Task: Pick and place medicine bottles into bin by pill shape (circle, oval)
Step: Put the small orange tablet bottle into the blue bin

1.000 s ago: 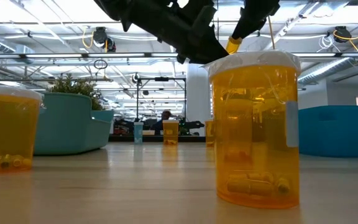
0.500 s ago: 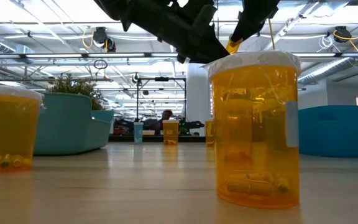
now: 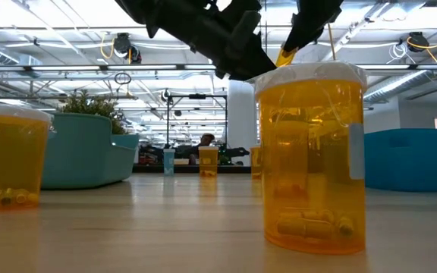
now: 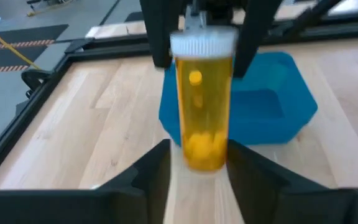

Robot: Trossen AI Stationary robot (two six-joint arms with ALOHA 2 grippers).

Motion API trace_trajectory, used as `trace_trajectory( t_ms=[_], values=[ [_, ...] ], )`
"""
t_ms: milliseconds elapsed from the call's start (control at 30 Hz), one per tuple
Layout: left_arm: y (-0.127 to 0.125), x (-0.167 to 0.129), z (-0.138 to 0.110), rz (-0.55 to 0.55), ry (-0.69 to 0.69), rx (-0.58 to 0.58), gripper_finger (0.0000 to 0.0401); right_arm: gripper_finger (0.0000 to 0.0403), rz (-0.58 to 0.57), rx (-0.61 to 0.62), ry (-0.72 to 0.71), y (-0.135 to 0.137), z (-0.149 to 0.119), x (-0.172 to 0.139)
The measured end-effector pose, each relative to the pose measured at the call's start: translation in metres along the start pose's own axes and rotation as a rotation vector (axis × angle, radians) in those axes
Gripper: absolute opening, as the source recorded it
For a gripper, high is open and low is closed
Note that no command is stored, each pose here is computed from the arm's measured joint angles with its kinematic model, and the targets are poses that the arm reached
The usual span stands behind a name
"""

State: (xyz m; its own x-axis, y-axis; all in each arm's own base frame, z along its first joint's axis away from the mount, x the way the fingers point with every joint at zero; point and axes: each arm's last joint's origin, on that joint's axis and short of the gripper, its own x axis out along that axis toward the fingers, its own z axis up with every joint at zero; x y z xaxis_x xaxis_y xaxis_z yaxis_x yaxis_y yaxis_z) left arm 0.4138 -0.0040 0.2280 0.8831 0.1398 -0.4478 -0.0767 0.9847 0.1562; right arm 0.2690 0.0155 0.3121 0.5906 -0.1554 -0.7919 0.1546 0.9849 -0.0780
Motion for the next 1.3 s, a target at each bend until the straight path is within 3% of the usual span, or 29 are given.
trace_trajectory(
  t_ms=[200,367,600,900,1167,1300],
  values=[
    [0.000,-0.001,-0.004,0.026,0.052,0.009,0.0245,0.0120,-0.008,0.019,0.054,-0.001,-0.006,-0.001],
    [0.001,-0.002,-0.008,0.025,0.093,0.021,0.0284,0.0118,-0.034,0.056,0.175,-0.003,-0.018,-0.003],
    [0.005,-0.004,-0.008,0.031,0.115,0.022,0.0289,0.0124,-0.082,0.109,0.329,-0.006,-0.034,-0.005],
    [0.008,-0.004,-0.008,0.036,0.111,-0.001,0.0289,0.0125,-0.112,0.090,0.448,-0.005,-0.067,0.021],
    [0.007,-0.004,-0.008,0.030,0.111,-0.002,0.0289,0.0125,-0.121,0.121,0.444,-0.013,-0.085,0.046],
    [0.007,-0.004,-0.009,0.030,0.111,-0.004,0.0289,0.0125,-0.071,0.143,0.438,-0.020,-0.096,0.060]
  ],
)
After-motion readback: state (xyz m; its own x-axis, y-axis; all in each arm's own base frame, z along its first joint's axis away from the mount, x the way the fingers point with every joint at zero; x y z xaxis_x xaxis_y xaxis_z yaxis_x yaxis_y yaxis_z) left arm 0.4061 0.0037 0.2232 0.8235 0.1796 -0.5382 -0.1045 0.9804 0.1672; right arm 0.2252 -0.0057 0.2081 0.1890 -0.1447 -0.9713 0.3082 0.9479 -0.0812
